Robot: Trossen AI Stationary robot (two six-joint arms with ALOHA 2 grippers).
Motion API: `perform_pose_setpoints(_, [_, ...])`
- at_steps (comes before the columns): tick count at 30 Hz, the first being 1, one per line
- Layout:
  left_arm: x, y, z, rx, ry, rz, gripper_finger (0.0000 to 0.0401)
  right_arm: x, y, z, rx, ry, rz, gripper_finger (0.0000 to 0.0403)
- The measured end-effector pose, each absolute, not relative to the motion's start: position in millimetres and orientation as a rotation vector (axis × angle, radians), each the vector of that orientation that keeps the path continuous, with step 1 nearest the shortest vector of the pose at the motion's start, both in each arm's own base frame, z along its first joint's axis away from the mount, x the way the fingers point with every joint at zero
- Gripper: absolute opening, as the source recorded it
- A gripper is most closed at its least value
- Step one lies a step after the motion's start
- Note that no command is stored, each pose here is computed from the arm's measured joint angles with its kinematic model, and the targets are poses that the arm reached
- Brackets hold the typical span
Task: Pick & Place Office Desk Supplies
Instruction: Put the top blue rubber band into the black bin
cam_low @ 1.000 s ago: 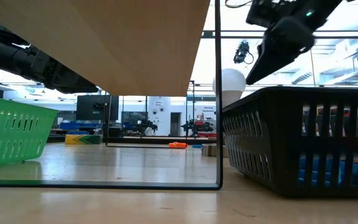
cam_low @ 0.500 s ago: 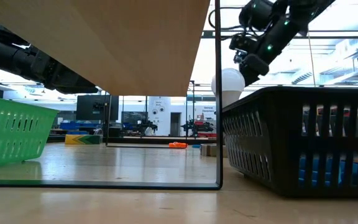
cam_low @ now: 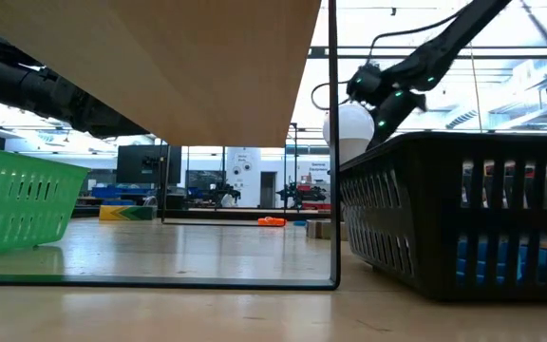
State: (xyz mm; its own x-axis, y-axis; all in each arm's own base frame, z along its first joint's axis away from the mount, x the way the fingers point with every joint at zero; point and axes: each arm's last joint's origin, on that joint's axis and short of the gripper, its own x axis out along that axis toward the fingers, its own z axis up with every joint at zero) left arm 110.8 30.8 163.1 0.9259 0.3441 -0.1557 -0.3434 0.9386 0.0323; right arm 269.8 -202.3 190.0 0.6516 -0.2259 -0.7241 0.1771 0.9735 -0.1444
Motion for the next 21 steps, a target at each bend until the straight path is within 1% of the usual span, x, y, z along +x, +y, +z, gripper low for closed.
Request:
perform_pose_setpoints(5, [110.7,31.1,163.2,0.006,0.159,0.367,0.0273,289.8,-229.4,183.1,-0.06,0.889,-0.189,0.0197])
perform_pose_setpoints(9, [110.7,31.3,163.2,0.006,0.159,0.372,0.0273,296.0,-245.5,178.5,-0.054,0.941,-0.156,0.0197])
perform_pose_setpoints(13, [110.6,31.5,163.2,0.007,0.159,0.378,0.0273,296.5,-254.2,172.3,-0.071,0.975,-0.133,0.0197])
perform_pose_setpoints(21, [110.5,31.6,163.2,0.007,0.159,0.382,0.0273,295.4,-255.4,166.8,-0.087,0.999,-0.104,0.0197])
